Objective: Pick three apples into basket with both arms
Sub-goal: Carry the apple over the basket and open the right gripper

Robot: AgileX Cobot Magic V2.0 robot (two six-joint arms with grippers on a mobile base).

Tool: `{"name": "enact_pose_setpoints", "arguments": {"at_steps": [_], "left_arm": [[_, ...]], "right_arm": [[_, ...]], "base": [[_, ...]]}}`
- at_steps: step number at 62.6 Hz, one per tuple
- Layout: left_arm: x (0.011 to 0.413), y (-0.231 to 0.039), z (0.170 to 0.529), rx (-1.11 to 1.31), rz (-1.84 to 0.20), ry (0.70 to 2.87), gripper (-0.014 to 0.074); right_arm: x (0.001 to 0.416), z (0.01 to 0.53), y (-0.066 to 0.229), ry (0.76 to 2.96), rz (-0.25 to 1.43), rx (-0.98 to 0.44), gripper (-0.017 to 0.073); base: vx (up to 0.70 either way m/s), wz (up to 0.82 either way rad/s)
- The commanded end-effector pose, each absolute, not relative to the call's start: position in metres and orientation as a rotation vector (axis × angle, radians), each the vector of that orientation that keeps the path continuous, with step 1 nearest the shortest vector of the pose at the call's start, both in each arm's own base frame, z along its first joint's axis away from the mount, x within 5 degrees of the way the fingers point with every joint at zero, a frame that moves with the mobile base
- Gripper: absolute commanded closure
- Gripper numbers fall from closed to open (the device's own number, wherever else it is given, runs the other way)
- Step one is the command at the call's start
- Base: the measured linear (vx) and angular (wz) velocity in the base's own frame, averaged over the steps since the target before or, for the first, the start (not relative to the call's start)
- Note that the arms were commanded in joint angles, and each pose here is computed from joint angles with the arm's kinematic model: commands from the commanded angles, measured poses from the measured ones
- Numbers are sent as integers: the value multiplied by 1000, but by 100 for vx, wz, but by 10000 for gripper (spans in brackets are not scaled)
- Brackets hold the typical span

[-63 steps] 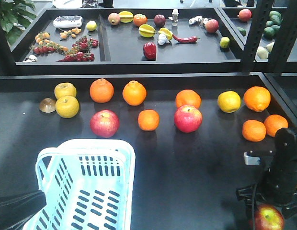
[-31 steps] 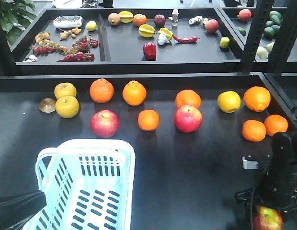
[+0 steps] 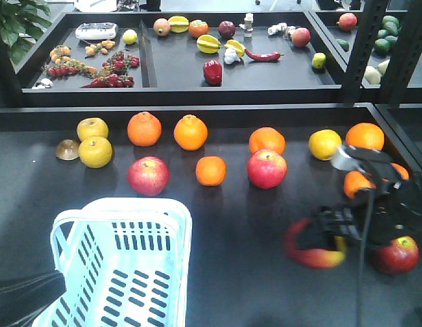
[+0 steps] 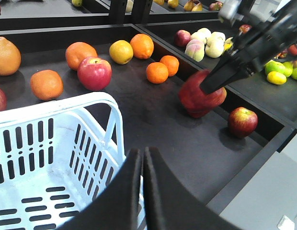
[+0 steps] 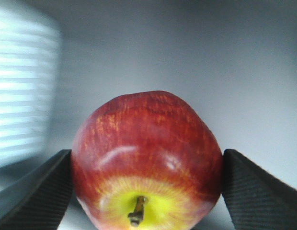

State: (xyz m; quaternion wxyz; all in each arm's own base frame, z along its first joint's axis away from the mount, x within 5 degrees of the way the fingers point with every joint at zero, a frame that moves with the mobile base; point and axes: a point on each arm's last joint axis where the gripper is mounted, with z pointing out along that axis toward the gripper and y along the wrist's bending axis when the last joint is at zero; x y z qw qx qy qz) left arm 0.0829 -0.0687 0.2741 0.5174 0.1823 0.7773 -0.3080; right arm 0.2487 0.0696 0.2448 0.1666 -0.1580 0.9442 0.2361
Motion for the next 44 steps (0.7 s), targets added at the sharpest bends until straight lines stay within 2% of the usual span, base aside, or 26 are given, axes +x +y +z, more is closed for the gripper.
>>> {"name": "enact_pose_setpoints", "arguments": {"at_steps": [1, 14, 30, 36, 44], "left_arm": [[85, -68, 284, 387, -749, 1826, 599], [85, -68, 284, 387, -749, 1826, 599], [86, -68, 284, 384, -747, 1824, 599], [86, -68, 284, 385, -748, 1825, 599], [86, -68, 284, 385, -748, 1825, 599]], "right_arm": [[233, 275, 107, 2500, 897, -604, 564], [209, 276, 168, 2404, 970, -819, 564], [201, 249, 223, 2316, 883, -978, 543], [203, 244, 238, 2278, 865, -1023, 475], [210, 247, 251, 2232, 880, -1061, 282]], "base": [[0, 0], [0, 0], [0, 0], [0, 0], [0, 0]]}}
